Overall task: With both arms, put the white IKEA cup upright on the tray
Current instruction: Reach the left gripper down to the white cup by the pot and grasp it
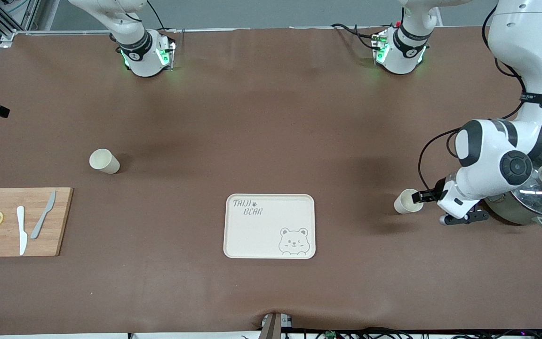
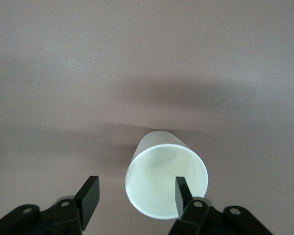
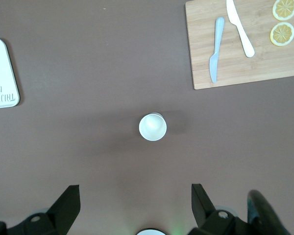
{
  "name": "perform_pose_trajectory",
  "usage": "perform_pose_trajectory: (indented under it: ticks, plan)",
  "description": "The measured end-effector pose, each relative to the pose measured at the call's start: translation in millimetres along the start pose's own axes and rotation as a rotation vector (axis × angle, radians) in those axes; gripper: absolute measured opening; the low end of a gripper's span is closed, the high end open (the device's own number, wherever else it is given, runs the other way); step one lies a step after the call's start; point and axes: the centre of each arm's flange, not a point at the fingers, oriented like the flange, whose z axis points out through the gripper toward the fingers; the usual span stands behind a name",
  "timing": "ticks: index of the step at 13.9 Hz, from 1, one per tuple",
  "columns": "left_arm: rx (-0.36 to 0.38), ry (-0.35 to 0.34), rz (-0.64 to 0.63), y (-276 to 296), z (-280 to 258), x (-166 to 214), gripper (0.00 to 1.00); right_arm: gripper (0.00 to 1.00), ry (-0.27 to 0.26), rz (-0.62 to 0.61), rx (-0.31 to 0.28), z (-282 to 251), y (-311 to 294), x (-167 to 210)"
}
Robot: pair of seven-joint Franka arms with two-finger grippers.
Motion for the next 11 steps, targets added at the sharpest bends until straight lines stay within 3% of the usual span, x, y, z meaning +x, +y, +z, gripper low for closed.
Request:
perform_pose_trajectory:
  ticks: [3, 6, 7, 9, 11]
  plan:
    - [-0.002, -0.012, -0.003, -1, 19, 1, 0.64, 1.00, 0.018, -0.066, -0.005, -5, 1, 6]
    - [-0.001, -0.024, -0.004, -2, 28, 0, 0.41, 1.00, 0.029, -0.072, -0.009, -9, 1, 11]
    - [-0.001, -0.027, -0.004, -2, 30, 0, 0.41, 1.00, 0.032, -0.076, -0.010, -8, 1, 14]
    - [-0.001, -0.027, -0.003, -1, 31, 0, 0.22, 1.00, 0.033, -0.081, -0.013, 3, 2, 26]
    - [-0.002, -0.025, -0.001, 0, 31, 1, 0.03, 1.00, -0.011, -0.071, -0.012, 37, 9, 48]
